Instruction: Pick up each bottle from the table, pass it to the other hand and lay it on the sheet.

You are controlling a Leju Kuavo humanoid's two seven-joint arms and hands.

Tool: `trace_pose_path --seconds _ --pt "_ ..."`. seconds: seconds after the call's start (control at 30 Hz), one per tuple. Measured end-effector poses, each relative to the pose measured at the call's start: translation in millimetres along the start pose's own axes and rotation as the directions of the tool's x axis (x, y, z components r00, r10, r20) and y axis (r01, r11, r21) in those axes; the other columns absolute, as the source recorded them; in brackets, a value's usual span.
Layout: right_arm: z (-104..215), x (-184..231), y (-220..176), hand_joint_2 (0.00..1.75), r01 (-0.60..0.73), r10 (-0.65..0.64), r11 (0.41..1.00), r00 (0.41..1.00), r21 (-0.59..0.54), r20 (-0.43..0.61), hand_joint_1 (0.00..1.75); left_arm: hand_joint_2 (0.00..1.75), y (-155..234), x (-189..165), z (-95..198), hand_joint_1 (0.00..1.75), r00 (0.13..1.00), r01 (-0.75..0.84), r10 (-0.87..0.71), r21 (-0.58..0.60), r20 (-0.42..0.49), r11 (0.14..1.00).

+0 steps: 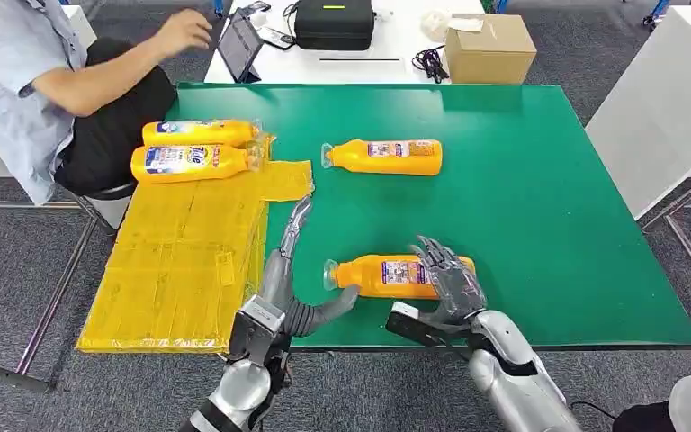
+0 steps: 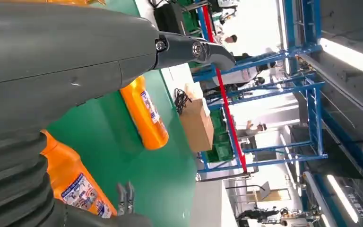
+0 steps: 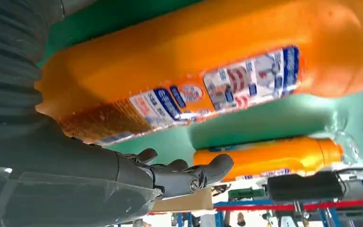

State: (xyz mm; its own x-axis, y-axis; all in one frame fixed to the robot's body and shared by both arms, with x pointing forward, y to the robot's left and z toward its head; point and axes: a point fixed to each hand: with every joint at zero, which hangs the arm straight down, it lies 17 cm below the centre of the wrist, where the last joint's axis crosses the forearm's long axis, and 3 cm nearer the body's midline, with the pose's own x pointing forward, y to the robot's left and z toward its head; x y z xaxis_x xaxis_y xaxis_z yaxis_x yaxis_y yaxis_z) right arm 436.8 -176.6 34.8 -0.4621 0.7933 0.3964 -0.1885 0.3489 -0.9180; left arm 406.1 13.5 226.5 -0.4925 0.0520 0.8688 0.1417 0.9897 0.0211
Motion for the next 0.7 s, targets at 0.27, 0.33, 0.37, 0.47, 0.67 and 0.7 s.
trace_pose_path --seconds 0.27,0.33,0.37,0.47,0.67,0.7 --pt "-3.1 0.7 11.9 1.75 -0.017 0.016 0.999 1.000 0.049 0.006 0.00 1.75 -3.2 0.2 -2.1 0.00 1.000 -0.002 0.002 -0.008 -0.004 1.000" --pt "-3.8 0.8 13.2 1.75 -0.022 0.022 0.998 1.000 0.055 0.005 0.00 1.75 -3.9 0.3 -2.8 0.00 1.000 0.001 -0.001 -0.011 -0.003 1.000" --pt "-4.2 0.9 13.5 1.75 -0.025 0.025 0.998 1.000 0.057 0.006 0.00 1.75 -4.9 0.6 -3.2 0.00 1.000 0.002 -0.002 -0.017 -0.002 1.000" --pt "-4.0 1.8 15.6 1.75 -0.033 0.032 0.997 0.999 0.065 0.009 0.00 1.75 -6.0 0.6 -3.7 0.00 1.000 0.004 -0.004 -0.022 -0.001 1.000" --pt "-5.2 -2.6 19.2 1.75 -0.050 0.052 0.994 0.998 0.096 -0.020 0.00 1.75 -11.1 1.5 -3.4 0.00 1.000 0.025 -0.025 -0.043 0.002 0.999" --pt "-5.1 -4.5 20.0 1.75 -0.056 0.060 0.993 0.998 0.105 -0.027 0.00 1.75 -11.8 1.6 -3.4 0.00 1.000 0.029 -0.029 -0.046 0.003 0.999"
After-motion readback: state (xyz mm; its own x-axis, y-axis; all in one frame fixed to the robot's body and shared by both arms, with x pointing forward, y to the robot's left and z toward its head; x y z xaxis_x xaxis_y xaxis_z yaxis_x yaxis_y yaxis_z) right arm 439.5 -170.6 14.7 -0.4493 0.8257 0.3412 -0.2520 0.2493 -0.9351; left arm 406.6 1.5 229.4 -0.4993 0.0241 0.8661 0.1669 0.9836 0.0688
